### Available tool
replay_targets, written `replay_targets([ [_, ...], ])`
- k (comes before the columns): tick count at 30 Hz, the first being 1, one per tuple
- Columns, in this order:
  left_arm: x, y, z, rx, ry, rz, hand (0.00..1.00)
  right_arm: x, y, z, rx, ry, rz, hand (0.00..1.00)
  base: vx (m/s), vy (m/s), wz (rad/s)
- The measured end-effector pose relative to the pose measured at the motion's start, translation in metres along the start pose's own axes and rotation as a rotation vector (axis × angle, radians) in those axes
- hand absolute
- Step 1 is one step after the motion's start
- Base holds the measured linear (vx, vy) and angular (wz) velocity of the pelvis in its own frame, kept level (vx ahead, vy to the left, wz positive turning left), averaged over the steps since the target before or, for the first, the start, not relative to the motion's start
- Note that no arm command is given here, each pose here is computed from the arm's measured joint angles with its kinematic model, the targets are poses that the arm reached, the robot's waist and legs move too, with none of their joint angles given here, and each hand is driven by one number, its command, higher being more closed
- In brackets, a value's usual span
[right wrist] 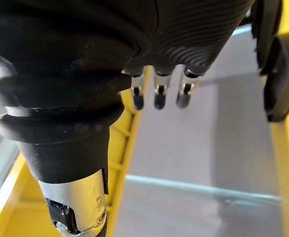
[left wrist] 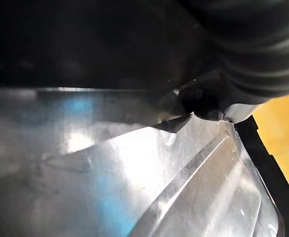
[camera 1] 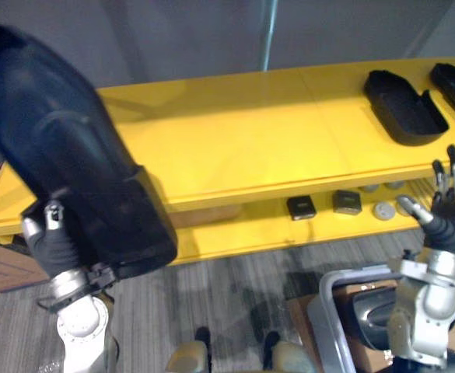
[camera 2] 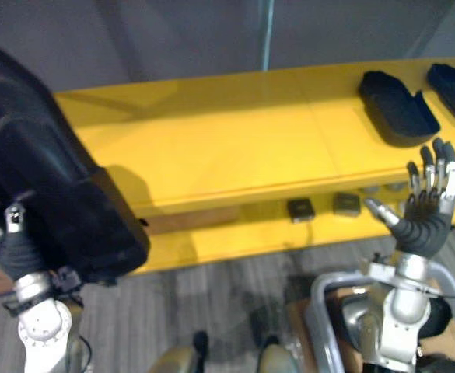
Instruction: Walk over and take plastic housings, then place them on the shelf
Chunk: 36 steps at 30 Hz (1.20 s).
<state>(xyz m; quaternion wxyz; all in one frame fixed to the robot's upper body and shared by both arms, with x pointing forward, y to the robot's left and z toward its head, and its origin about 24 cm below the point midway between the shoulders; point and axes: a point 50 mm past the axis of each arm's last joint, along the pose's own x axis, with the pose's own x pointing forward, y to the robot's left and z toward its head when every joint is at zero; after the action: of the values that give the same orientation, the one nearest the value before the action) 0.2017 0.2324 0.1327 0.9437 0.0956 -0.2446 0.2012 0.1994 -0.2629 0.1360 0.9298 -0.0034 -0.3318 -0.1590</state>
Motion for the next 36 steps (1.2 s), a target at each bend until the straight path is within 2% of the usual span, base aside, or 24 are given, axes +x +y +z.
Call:
replay_targets([
  [3,0.023,-0.015,-0.021,-0.025,0.107,-0.084,1.0,-0.007,-0.004,-0.007,-0.016,0.065,-0.002,0.0,-0.02,0.044,-0.54],
  [5,0.041,-0.018,-0.04,-0.032,0.21,-0.083,1.0,-0.01,-0.008,-0.01,-0.027,0.094,-0.004,0.0,0.0,0.05,-0.59],
  [7,0.061,-0.017,-0.06,-0.023,0.322,-0.038,1.0,-0.016,-0.017,-0.017,-0.049,0.143,-0.016,0.0,0.02,0.019,-0.52],
  [12,0.096,-0.015,-0.072,-0.006,0.433,0.06,1.0,-0.036,-0.023,-0.024,-0.058,0.249,-0.009,0.0,0.02,0.011,-0.41],
  [17,0.125,-0.013,-0.076,-0.049,0.563,0.18,1.0,-0.049,-0.014,-0.031,-0.027,0.316,0.025,0.0,0.0,-0.029,-0.26],
  [20,0.129,-0.013,-0.08,-0.062,0.62,0.22,1.0,-0.053,-0.007,-0.035,-0.005,0.337,0.035,0.0,-0.02,-0.012,-0.15],
  [26,0.151,-0.011,-0.06,-0.036,0.58,0.334,1.0,-0.067,0.012,-0.045,0.048,0.414,0.07,0.0,-0.03,-0.011,0.01],
  [31,0.174,0.004,-0.038,0.053,0.554,0.405,1.0,-0.068,0.022,-0.047,0.097,0.427,0.057,0.0,-0.02,-0.027,0.02],
  [32,0.176,0.004,-0.036,0.06,0.56,0.416,0.0,-0.068,0.023,-0.048,0.101,0.429,0.054,0.0,0.0,0.0,0.0],
  [36,0.176,0.005,-0.04,0.076,0.587,0.433,0.0,-0.07,0.026,-0.049,0.125,0.443,0.046,0.0,0.0,0.0,0.0],
])
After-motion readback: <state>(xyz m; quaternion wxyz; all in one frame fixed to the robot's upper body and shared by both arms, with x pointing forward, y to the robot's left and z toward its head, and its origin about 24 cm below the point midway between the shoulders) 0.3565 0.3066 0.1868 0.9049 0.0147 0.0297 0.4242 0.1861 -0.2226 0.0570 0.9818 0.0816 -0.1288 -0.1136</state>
